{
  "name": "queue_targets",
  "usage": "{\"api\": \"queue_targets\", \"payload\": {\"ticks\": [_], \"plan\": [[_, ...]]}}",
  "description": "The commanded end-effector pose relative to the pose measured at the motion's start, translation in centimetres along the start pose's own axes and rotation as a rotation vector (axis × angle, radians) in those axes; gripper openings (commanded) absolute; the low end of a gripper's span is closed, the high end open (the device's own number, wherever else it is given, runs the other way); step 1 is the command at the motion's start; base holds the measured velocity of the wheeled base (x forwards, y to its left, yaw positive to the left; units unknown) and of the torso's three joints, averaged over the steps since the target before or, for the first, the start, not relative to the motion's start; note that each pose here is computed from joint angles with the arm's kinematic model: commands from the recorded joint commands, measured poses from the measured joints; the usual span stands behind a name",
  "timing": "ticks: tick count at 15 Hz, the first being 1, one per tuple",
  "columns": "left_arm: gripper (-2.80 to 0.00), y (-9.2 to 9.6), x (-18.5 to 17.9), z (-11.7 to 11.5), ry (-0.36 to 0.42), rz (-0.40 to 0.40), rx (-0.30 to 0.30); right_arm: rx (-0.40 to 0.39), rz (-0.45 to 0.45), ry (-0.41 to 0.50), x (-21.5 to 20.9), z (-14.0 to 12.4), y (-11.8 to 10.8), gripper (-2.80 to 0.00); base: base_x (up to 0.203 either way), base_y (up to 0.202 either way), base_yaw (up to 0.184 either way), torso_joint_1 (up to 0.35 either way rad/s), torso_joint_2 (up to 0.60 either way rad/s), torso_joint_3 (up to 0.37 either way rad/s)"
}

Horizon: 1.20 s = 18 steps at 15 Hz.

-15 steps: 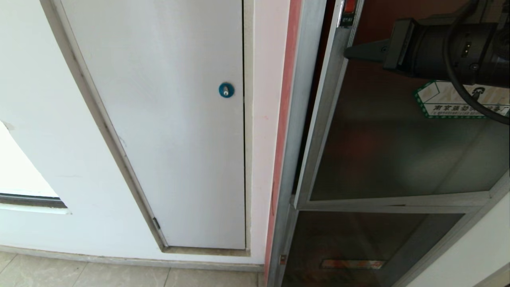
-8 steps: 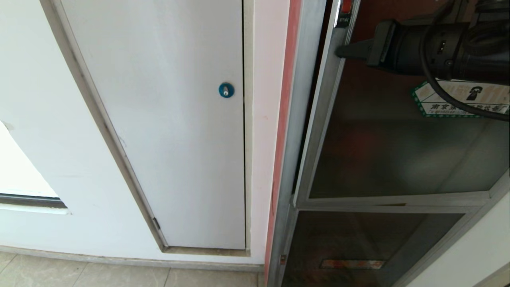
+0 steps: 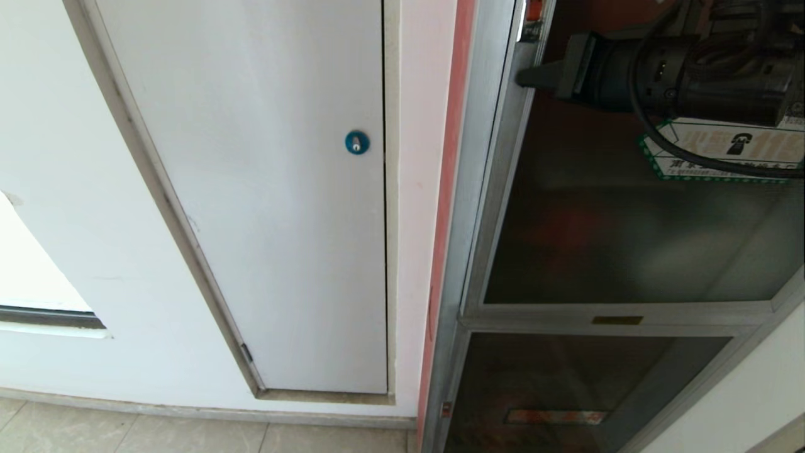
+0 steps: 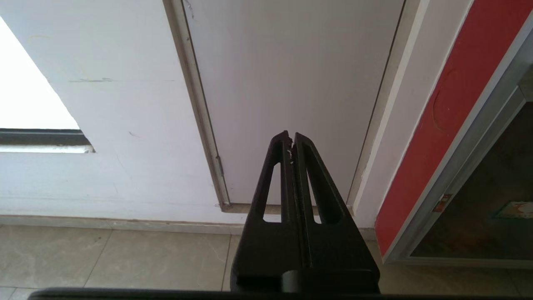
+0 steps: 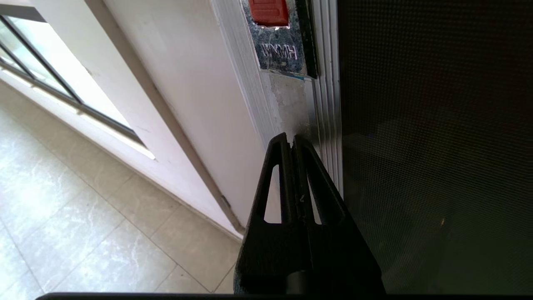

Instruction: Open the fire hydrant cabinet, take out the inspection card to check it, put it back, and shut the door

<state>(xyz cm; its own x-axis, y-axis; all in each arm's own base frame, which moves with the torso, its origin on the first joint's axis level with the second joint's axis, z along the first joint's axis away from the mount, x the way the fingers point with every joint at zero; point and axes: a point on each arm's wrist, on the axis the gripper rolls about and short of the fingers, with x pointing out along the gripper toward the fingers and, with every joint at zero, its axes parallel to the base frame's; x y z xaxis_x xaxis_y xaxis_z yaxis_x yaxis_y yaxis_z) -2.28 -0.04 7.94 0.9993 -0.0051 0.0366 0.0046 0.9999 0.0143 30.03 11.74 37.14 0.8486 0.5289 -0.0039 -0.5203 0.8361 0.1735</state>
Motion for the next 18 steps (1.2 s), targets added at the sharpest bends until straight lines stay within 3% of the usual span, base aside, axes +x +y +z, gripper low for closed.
{"api": "queue_targets", "payload": {"ticks": [1, 12, 18], "plan": [[-2.80, 0.0, 0.1, -0.4, 0.014, 0.000, 0.000, 0.003, -0.011, 0.006, 0.8, -0.3, -0.5, -2.80, 0.000, 0.000, 0.000, 0.000, 0.00, 0.000], [-2.80, 0.0, 0.1, -0.4, 0.014, 0.000, 0.000, 0.005, -0.076, 0.002, 2.3, -0.1, -2.3, -2.80, 0.000, 0.000, 0.000, 0.000, 0.00, 0.000], [-2.80, 0.0, 0.1, -0.4, 0.014, 0.000, 0.000, 0.007, -0.074, 0.005, 0.9, 0.1, -1.9, -2.80, 0.000, 0.000, 0.000, 0.000, 0.00, 0.000]]}}
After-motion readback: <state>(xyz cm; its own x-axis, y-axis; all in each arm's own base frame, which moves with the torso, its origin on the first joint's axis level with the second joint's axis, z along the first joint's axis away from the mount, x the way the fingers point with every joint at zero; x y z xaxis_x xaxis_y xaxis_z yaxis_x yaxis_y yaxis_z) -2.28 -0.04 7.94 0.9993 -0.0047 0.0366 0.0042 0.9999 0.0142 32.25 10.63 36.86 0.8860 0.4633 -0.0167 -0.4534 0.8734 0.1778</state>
